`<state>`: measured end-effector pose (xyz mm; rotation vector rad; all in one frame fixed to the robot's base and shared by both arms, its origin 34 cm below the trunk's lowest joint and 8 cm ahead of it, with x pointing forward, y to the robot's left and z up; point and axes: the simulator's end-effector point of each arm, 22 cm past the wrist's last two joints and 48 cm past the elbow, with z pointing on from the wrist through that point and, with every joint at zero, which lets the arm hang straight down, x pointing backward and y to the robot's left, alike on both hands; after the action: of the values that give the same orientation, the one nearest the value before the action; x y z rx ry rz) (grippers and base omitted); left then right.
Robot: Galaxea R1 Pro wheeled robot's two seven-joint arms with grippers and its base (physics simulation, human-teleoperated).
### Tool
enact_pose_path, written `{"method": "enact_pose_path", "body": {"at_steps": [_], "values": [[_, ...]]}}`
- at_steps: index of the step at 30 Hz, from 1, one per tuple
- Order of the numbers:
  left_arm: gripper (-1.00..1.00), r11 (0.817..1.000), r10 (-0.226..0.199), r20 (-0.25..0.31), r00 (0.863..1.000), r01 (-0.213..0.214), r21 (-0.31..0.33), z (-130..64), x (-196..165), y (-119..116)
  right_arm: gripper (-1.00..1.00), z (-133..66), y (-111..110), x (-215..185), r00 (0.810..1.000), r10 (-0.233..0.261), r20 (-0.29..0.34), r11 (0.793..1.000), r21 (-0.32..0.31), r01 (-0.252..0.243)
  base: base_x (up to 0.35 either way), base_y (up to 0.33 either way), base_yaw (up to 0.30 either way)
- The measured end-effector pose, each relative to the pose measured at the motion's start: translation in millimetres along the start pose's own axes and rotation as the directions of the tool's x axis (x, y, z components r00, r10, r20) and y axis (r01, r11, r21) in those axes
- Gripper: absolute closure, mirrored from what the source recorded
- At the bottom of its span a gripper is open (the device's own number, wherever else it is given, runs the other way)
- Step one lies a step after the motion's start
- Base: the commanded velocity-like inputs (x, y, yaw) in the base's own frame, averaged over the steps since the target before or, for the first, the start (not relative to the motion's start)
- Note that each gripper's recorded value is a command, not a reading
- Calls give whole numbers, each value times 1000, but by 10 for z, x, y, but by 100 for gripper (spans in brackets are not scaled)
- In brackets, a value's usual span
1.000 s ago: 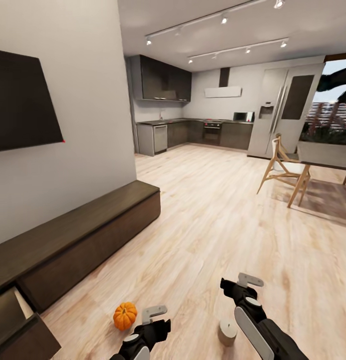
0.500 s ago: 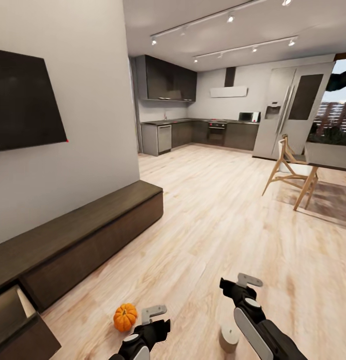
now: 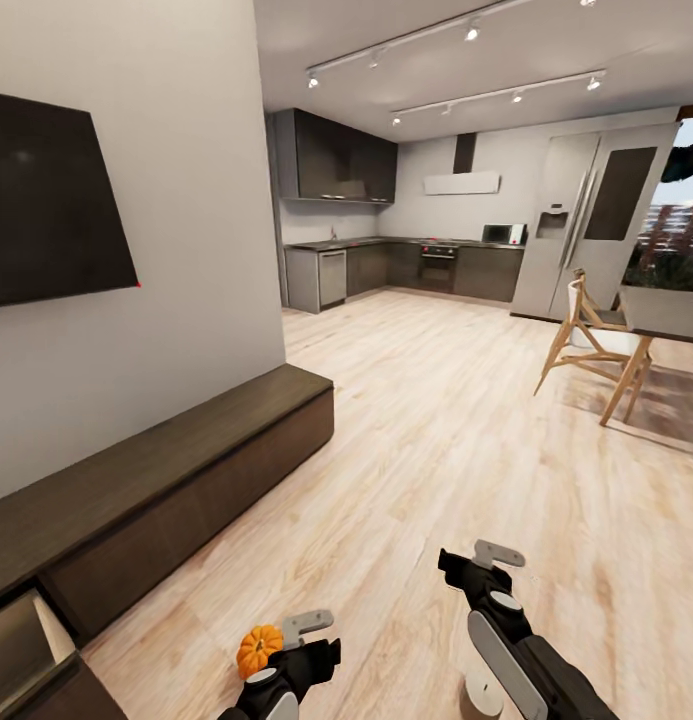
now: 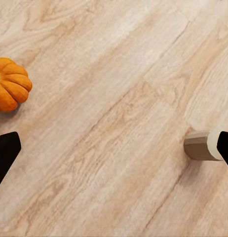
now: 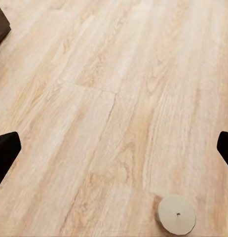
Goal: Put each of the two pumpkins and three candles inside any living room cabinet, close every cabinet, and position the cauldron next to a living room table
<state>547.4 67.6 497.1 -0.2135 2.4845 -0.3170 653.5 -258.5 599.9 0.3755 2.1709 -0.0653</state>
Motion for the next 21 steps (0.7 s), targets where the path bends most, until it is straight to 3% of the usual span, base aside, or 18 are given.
{"method": "enact_pose_path", "body": {"at_steps": [3, 6, 9, 11, 13, 15, 17, 19, 21], "values": [[-100, 1000, -3, 1, 1000, 3, 9, 2, -5, -10, -100, -127, 209, -249, 1000, 7, 21, 999, -52, -6, 20, 12, 0], [-100, 999, -11, 0, 1000, 11, 39, 6, -13, -54, -100, -273, 324, -363, 1000, -27, -11, 998, -65, 26, 5, 3, 0], [-100, 998, -14, -5, 1000, 14, 58, 15, 5, -72, -100, -301, 149, -443, 999, -21, -25, 1000, 2, 21, 2, 1, 0], [-100, 998, -13, -7, 1000, 14, 61, 20, 16, -62, -100, -266, -157, -547, 999, 30, -28, 997, 77, -28, 0, 0, 0], [-100, 998, -14, -7, 1000, 14, 65, 23, 11, -54, -100, -247, -310, -552, 997, 59, -47, 993, 108, -54, 0, 0, 0], [-100, 997, -17, -8, 1000, 17, 79, 27, 5, -38, -100, -243, -371, -470, 994, 53, -99, 992, 115, -42, 0, 0, 0], [-100, 987, -82, -18, 996, 84, 137, 39, -58, 32, -100, -239, -518, -418, 987, 65, -150, 990, 134, -45, 0, 0, 0], [-100, 972, -149, -46, 988, 155, 177, 71, -35, 153, -100, -232, -614, -420, 983, 86, -162, 987, 148, -62, 0, 0, 0], [-100, 953, -221, -114, 969, 239, 187, 147, 41, 555, -100, -228, -658, -416, 981, 99, -169, 985, 155, -73, 0, 0, 0]]}}
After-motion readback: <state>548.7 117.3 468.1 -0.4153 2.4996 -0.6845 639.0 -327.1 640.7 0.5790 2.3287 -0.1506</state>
